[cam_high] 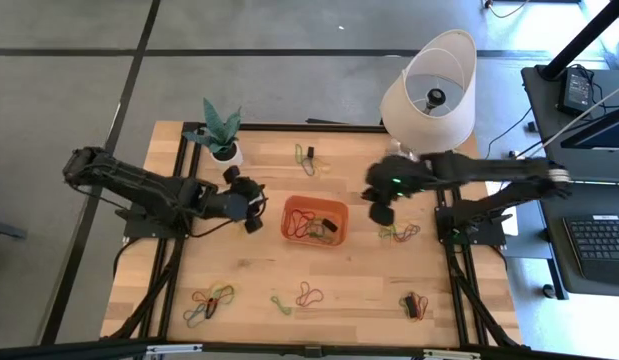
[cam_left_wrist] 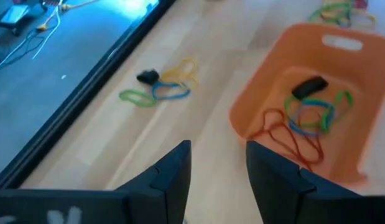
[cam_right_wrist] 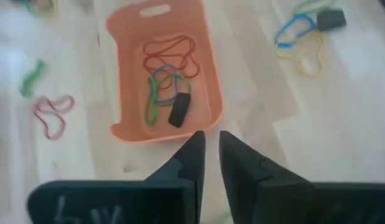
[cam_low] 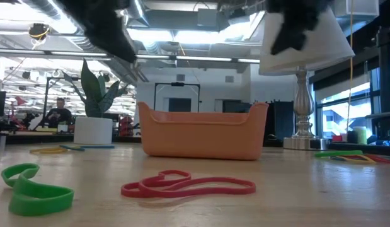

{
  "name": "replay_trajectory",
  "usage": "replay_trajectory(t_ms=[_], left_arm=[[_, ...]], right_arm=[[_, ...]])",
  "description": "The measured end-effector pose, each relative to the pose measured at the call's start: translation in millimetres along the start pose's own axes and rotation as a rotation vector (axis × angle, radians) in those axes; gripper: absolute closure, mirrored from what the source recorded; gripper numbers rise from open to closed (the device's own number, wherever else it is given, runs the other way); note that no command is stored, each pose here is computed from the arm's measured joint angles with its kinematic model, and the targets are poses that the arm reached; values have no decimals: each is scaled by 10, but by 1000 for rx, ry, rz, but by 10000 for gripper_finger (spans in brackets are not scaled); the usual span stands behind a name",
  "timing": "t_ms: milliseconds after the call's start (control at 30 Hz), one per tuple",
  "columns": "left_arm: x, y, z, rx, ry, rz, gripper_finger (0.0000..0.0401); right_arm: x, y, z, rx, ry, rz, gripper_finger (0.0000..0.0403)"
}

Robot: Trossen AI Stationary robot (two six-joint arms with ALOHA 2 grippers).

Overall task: Pick and place rubber bands into bin
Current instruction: Put the green rubber band into the orange bin

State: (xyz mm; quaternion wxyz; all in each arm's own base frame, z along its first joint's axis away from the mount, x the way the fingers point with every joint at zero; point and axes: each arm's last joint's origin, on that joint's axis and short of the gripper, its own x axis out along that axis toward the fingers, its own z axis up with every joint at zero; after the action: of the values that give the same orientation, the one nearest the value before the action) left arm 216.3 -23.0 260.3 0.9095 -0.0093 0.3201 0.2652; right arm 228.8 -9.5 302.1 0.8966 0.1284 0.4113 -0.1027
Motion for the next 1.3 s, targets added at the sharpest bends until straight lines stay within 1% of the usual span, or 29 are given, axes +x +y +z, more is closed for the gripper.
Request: replay_trajectory(t_ms=[100,233,367,467,600,767,867,933,1100,1200,1300], left_arm=[[112,141,115,-26,-30,-1,253],[265,403,240,-92,-60,20,253],[453,675,377,-112,-30,36,253],[652,837,544,-90,-1,50,253],[1018,1034,776,-55,66,95,253],[1555,1268,983,-29,215,143,253],[1863,1377,1063,-41,293,150,253],[2059,1435,1103,-72,324,130,253],[2517,1515,1049,-179,430,47,253],[2718,1529,940,-259,520,36,253],[2878,1532,778,-294,598,36,253]], right_arm=[[-38,-70,-326,135,-64,33,363],[15,-135,-658,288,-134,88,374],[122,-180,-885,332,-155,115,386],[194,-204,-975,375,-145,113,393],[239,-217,-1022,433,-120,103,395],[234,-230,-1011,486,-153,65,394],[234,-241,-1007,508,-170,41,394],[233,-246,-1004,530,-181,28,395],[232,-256,-1000,589,-202,3,394],[232,-258,-999,628,-207,1,394],[232,-260,-998,651,-214,-6,395]])
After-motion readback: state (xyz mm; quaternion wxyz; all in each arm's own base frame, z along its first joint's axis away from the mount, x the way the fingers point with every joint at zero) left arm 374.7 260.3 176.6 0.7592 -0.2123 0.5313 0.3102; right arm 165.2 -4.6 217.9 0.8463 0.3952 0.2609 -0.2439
